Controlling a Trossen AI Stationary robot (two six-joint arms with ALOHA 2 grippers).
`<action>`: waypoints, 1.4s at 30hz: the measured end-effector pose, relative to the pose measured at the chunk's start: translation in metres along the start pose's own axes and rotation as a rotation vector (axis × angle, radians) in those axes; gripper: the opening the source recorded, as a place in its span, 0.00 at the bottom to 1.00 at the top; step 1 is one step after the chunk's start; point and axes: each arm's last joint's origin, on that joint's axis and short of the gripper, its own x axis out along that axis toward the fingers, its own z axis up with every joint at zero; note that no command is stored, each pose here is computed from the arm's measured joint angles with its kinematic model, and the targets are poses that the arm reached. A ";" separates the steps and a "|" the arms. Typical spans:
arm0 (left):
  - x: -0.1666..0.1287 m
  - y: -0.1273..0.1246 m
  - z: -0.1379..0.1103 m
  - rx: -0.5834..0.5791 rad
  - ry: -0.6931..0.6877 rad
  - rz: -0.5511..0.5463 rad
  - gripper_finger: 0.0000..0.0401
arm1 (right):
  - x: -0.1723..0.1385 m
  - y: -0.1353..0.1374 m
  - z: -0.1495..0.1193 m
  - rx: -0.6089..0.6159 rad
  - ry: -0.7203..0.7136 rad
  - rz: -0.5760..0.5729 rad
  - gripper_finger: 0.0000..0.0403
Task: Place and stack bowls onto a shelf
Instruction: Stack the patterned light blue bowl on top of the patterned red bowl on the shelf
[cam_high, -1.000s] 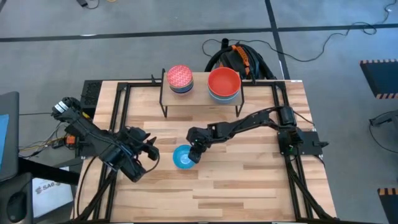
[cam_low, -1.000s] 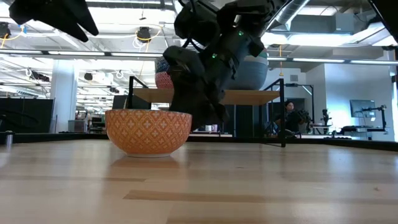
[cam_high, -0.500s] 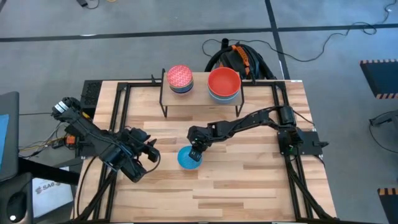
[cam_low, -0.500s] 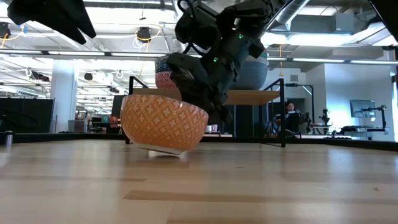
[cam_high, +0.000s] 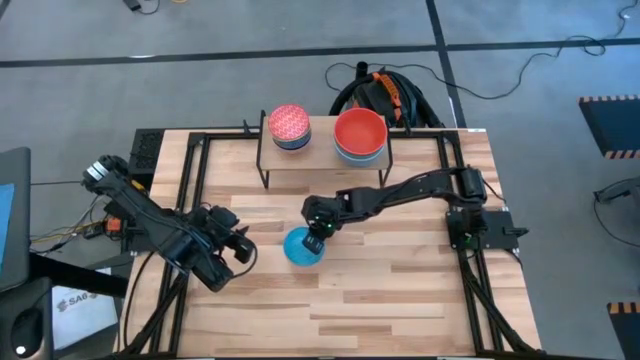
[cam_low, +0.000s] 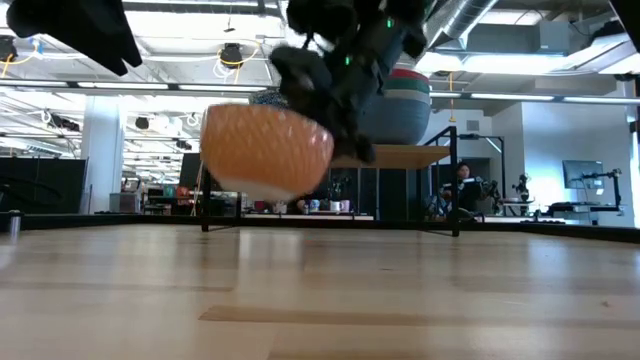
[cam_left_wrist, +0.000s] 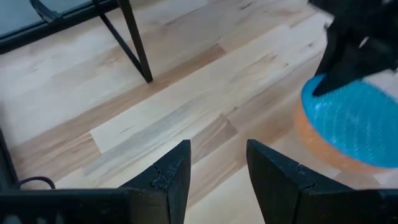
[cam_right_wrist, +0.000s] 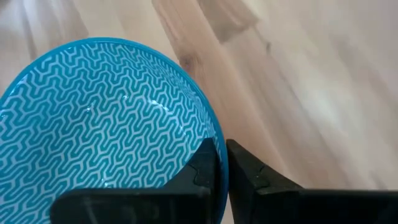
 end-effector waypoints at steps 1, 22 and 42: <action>-0.001 0.001 0.001 0.006 0.004 -0.003 0.35 | -0.006 0.002 0.003 -0.011 -0.006 -0.003 0.10; -0.022 0.032 0.034 -0.057 -0.134 -0.109 0.35 | -0.121 0.066 0.071 -0.272 -0.206 0.042 0.10; -0.013 0.027 0.048 -0.354 -0.339 -0.103 0.35 | -0.224 -0.042 0.176 -0.350 -0.635 -0.228 0.10</action>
